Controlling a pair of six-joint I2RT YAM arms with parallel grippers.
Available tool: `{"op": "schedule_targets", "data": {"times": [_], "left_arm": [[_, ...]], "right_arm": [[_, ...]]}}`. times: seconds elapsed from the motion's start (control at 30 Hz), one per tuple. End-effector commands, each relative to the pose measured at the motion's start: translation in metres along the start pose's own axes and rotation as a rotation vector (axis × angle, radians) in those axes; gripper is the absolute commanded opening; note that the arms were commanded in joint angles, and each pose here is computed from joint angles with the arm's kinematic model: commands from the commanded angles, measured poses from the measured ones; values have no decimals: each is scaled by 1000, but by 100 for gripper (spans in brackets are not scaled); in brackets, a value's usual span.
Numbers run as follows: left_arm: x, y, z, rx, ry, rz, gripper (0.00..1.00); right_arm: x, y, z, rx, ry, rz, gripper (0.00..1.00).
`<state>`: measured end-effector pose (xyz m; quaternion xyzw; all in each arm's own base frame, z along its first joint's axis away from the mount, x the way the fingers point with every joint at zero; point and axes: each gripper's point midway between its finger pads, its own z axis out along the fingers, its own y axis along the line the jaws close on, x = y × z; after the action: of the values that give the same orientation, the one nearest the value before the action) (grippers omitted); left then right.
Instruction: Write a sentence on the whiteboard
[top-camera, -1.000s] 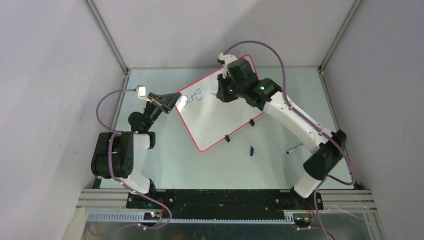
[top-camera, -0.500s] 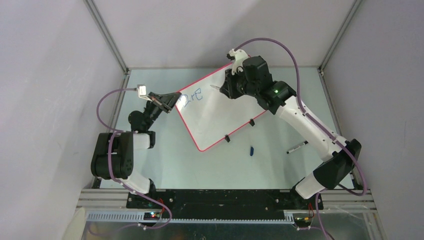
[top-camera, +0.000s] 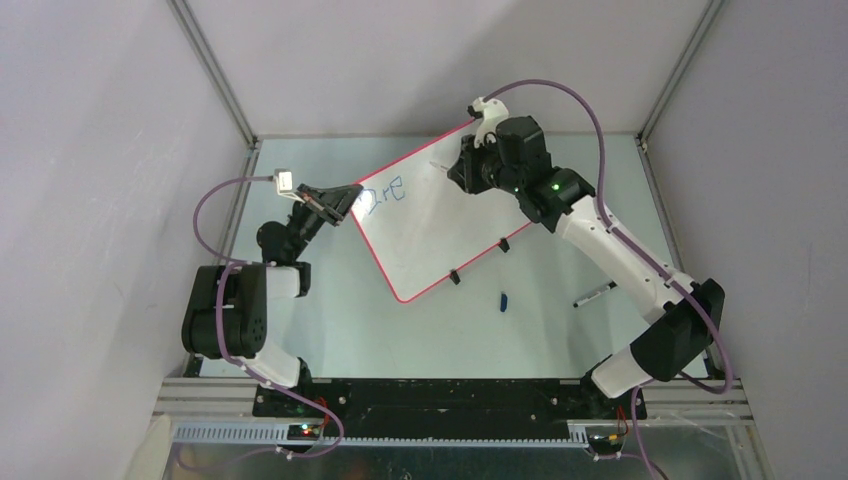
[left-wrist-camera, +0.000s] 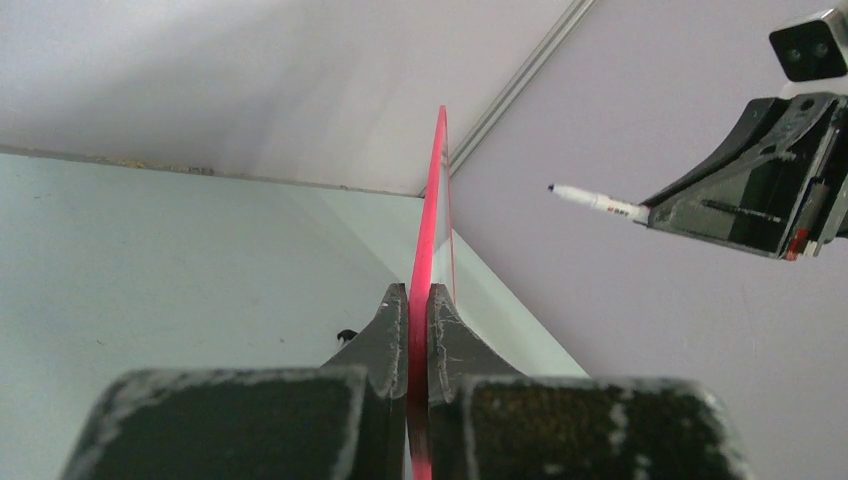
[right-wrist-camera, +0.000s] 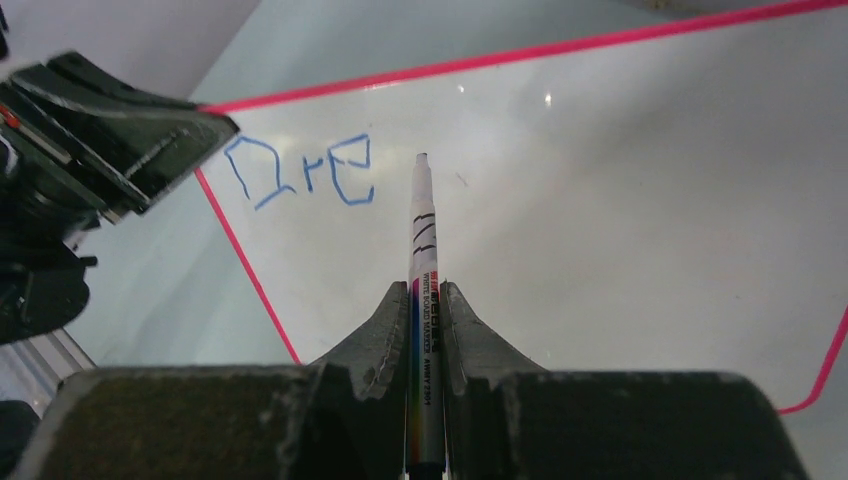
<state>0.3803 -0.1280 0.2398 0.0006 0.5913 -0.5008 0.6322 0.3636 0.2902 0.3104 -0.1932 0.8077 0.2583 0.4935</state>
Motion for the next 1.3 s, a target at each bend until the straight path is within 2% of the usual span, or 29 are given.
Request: {"op": "schedule_targets", "data": {"times": [0.0, 0.1, 0.17, 0.2, 0.23, 0.27, 0.3, 0.43, 0.7, 0.8, 1.0, 1.17, 1.27], "left_arm": [[16, -9, 1, 71, 69, 99, 2], [15, -5, 5, 65, 71, 95, 2], [16, 0, 9, 65, 71, 81, 2], [17, -2, 10, 81, 80, 64, 1], [17, -4, 10, 90, 75, 57, 1], [18, -3, 9, 85, 71, 53, 2], [20, -2, 10, 83, 76, 52, 2], [20, -5, 11, 92, 86, 57, 1], [19, -6, 5, 74, 68, 76, 1], [18, -8, 6, 86, 59, 75, 1], [16, -9, 1, 69, 46, 93, 2], [16, -8, 3, 70, 43, 88, 2], [16, -10, 1, 71, 41, 95, 2]], "right_arm": [[-52, 12, -16, -48, -175, 16, 0], [-51, 2, -14, -2, -153, -19, 0], [-50, -2, -18, 25, -85, -36, 0], [-50, 1, -20, 14, -84, -47, 0], [-59, 6, -26, -12, -138, -65, 0], [-40, 5, -20, -33, -115, -63, 0], [-50, 8, -27, -53, -174, -66, 0], [-41, 3, -35, -66, -132, -65, 0], [-48, 13, -46, -100, -156, -84, 0], [-42, 11, -42, -110, -172, -85, 0], [-34, 15, -17, -87, -84, -81, 0], [-37, 23, -23, -109, -92, -60, 0], [-31, 24, -21, -97, -52, -72, 0]]}}
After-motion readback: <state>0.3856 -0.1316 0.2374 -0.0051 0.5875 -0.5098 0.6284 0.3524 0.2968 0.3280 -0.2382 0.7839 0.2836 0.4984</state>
